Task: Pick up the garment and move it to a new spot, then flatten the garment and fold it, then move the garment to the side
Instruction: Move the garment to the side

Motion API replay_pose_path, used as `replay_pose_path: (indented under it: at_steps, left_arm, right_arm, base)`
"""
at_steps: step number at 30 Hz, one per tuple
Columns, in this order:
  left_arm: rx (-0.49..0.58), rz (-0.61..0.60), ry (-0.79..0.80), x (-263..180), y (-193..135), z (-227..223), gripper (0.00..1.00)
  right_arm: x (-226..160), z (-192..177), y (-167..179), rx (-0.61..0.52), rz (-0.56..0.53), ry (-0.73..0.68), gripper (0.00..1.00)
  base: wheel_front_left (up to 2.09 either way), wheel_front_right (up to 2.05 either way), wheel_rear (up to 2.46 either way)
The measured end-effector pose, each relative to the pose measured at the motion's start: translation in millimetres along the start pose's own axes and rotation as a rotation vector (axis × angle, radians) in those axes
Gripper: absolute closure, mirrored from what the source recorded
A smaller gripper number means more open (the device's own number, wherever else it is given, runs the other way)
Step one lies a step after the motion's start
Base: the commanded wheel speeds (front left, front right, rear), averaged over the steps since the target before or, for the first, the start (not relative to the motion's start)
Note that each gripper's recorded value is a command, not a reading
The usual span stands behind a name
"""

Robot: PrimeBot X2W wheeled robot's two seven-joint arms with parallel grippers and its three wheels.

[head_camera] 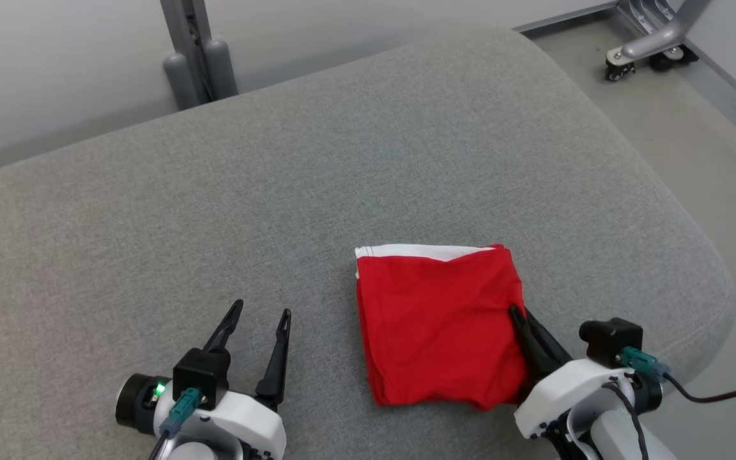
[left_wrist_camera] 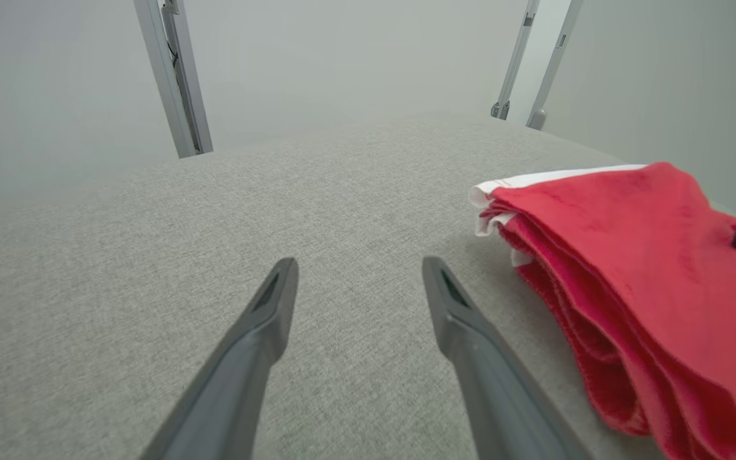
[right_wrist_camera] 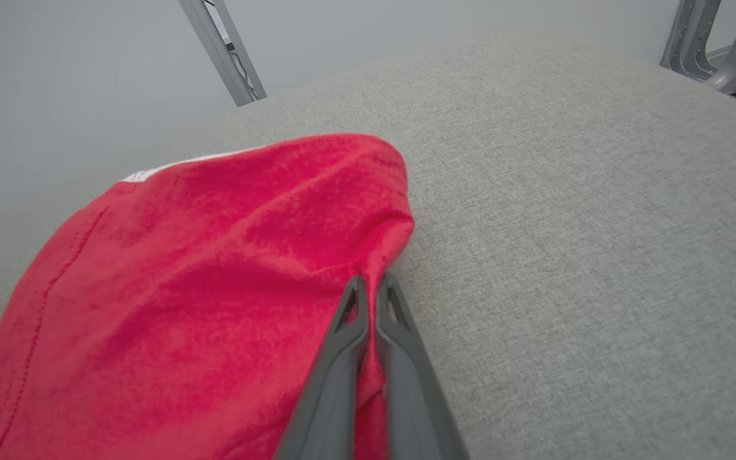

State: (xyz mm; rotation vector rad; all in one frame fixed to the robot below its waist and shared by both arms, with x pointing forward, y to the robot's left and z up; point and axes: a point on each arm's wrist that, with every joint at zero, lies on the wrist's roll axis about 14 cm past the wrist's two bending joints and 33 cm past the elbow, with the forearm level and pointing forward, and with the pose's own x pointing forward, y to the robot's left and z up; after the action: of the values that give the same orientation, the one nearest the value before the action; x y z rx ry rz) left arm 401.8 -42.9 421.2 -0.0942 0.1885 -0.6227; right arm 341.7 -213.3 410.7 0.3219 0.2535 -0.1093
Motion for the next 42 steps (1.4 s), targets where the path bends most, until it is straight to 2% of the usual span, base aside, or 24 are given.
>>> replay_pose_path:
  at_steps: [3, 8, 14, 19, 24, 28, 29, 30, 37, 42]
  left_arm:
    - [-0.005, -0.006, 0.015, 5, 1, -7, 0.00]
    - [0.007, 0.041, 0.027, 3, 22, -13, 0.00]
    - [0.022, 0.126, 0.034, -6, 59, -19, 0.00]
    - [0.034, 0.204, 0.053, -17, 92, -28, 0.00]
    - [0.030, 0.246, 0.059, -22, 108, -32, 0.00]
    - [0.023, 0.271, 0.063, -25, 116, -34, 0.00]
    - [0.024, 0.274, 0.062, -25, 117, -34, 0.00]
    - [0.024, 0.276, 0.062, -25, 118, -34, 0.00]
    - [0.031, 0.290, 0.062, -29, 120, -32, 0.00]
    - [0.037, 0.341, 0.051, -42, 127, -24, 0.00]
  right_arm:
    - [10, 4, 0, -0.037, 0.006, 0.000, 1.00]
    - [40, 24, -1, -0.134, 0.020, -0.023, 1.00]
    - [83, 61, -37, -0.275, -0.042, -0.054, 1.00]
    - [119, 91, -85, -0.345, -0.165, -0.063, 1.00]
    - [126, 99, -133, -0.360, -0.303, -0.041, 1.00]
    - [125, 101, -155, -0.359, -0.382, -0.033, 1.00]
    - [125, 103, -159, -0.365, -0.397, -0.036, 0.75]
    - [124, 105, -163, -0.378, -0.408, -0.036, 0.00]
    - [130, 148, -147, -0.390, -0.422, -0.184, 0.00]
    - [140, 170, -90, -0.393, -0.290, -0.296, 0.00]
  base:
    - [0.00, 0.00, 0.00]
    - [0.00, 0.00, 0.00]
    - [0.00, 0.00, 0.00]
    - [0.00, 0.00, 0.00]
    - [0.00, 0.00, 0.00]
    - [0.00, 0.00, 0.00]
    - [0.00, 0.00, 0.00]
    - [0.00, 0.00, 0.00]
    - [0.00, 0.00, 0.00]
    - [0.00, 0.00, 0.00]
